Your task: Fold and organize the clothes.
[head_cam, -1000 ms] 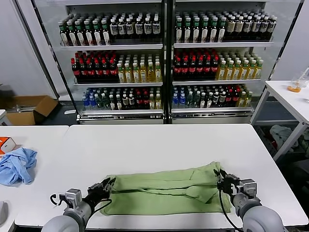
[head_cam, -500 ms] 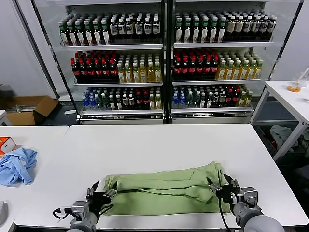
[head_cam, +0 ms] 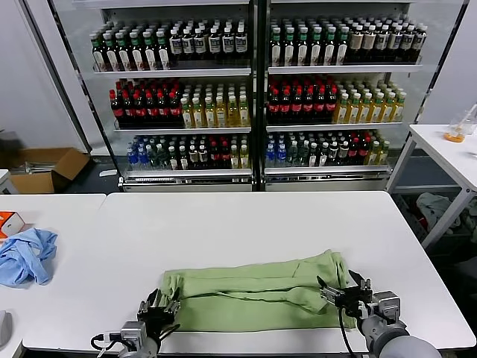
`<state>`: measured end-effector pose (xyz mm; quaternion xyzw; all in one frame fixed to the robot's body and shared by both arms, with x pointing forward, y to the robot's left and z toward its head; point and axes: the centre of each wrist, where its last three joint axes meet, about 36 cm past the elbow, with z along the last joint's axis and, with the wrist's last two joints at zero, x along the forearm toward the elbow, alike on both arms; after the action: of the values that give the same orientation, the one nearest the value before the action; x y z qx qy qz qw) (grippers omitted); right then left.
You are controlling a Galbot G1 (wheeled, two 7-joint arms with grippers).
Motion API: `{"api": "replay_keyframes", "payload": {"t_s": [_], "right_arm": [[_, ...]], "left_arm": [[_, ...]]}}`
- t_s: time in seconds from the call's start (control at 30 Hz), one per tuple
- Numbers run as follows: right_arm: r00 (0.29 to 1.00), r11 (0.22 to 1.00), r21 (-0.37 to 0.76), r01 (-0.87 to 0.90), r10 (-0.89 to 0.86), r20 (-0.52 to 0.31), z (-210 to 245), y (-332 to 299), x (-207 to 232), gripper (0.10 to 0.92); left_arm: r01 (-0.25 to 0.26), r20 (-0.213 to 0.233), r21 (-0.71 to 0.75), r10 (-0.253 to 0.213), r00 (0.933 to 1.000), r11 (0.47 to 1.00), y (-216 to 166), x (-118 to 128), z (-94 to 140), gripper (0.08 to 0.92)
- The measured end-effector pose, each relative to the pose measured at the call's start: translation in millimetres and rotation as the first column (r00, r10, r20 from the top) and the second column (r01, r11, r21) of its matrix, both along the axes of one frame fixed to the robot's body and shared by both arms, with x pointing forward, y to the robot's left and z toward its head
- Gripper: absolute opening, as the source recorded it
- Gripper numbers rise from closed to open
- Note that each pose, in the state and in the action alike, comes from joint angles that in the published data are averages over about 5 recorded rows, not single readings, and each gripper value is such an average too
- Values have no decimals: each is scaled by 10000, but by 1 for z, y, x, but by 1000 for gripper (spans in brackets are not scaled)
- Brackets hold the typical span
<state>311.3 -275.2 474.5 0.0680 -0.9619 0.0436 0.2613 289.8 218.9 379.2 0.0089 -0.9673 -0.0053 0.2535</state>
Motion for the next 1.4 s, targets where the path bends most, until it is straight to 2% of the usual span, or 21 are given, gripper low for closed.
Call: {"api": "replay_keyframes", "payload": {"t_s": [0.3,0.43,0.57,0.77,0.97,1.07,1.23,1.4], "right_arm": [[10000,10000,-17,-38,38,68,5,0,-3,823],[9998,10000,-56,-57,58,164,9,-1,-3,823],[9997,9999,-81,-69,71,240,12,-3,-3,823],[9994,9999,-107,-104,108,324,16,-3,-4,823],[9989,9998,-116,-172,177,430,20,-3,-4,823],[9987,9997,-113,-202,207,464,22,-3,-5,823],[9984,9996,-111,-260,265,492,23,-2,-5,823],[9973,9989,-141,-452,459,571,26,0,-3,823]], "left_arm": [[104,-7,-379,-105,9999,9992,5,-4,2,194],[122,89,-537,-118,9999,9985,15,-3,7,108],[-106,213,-521,118,9997,9986,36,0,13,94],[-828,460,-287,840,9954,9962,87,8,28,94],[-1674,928,-50,1671,9816,9859,141,15,55,94],[-1935,1085,-372,1964,9745,9804,158,15,72,94],[-1758,1311,-1770,2002,9709,9684,161,13,103,94],[-883,1619,-3447,1519,9750,9346,144,10,126,94]]}}
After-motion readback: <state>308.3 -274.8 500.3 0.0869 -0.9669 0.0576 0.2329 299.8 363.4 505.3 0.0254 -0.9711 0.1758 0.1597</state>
